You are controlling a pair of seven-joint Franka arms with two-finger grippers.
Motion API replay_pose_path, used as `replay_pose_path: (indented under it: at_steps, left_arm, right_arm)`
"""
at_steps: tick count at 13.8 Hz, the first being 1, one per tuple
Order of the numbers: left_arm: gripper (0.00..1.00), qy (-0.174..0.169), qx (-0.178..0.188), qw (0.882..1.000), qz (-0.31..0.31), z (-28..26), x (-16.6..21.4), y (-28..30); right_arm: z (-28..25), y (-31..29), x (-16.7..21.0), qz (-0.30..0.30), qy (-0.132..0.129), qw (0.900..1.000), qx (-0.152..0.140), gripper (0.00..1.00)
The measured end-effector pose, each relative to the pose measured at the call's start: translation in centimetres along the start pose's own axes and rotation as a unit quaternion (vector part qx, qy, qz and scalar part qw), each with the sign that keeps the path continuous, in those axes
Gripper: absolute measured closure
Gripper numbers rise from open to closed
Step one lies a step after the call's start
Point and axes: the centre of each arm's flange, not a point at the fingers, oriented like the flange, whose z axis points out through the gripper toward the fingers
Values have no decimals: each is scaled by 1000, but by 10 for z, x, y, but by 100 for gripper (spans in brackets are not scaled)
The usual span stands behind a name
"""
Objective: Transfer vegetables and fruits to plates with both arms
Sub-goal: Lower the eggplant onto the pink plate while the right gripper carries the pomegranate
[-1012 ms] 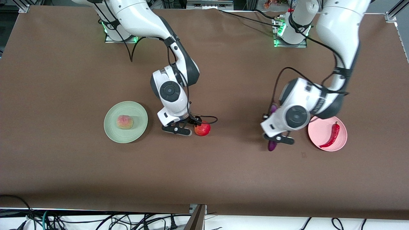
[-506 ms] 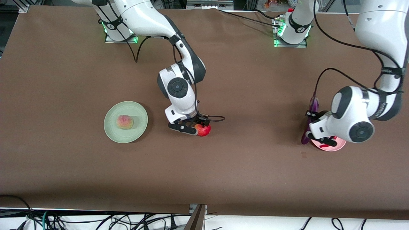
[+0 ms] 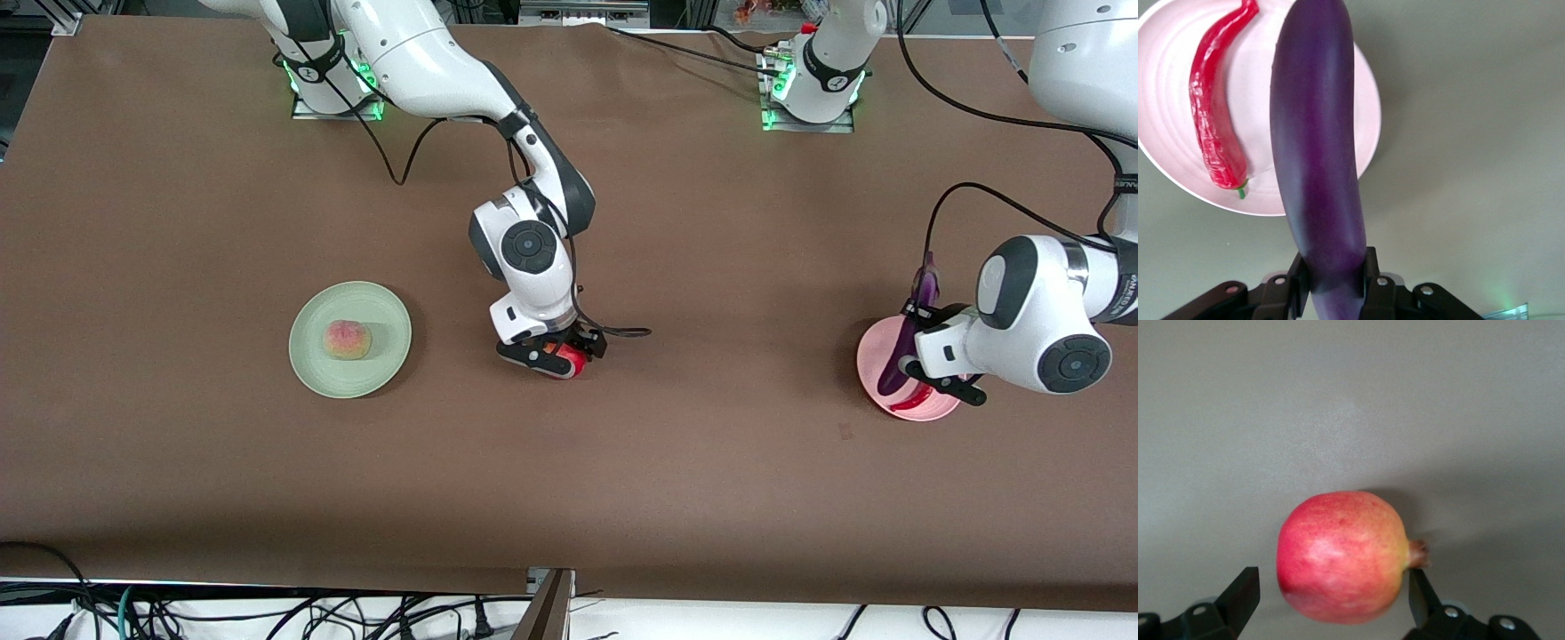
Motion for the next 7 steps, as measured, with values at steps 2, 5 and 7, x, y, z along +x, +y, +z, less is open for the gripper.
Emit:
replay_pose_path:
  at_steps: [2,5,7]
  left_arm:
    - [65,12,-6,1000,13,14,-2,-21]
    - [59,16,-14,999,30,37,2,-36]
    - [40,18,-14,999,42,39,5,-36]
  right_arm:
    - [6,0,-1,-1,2,1000,0,4]
    - [5,-1,-2,-5,4,1000,1,18]
    - [4,0,0,-11,1,1000,-6,18]
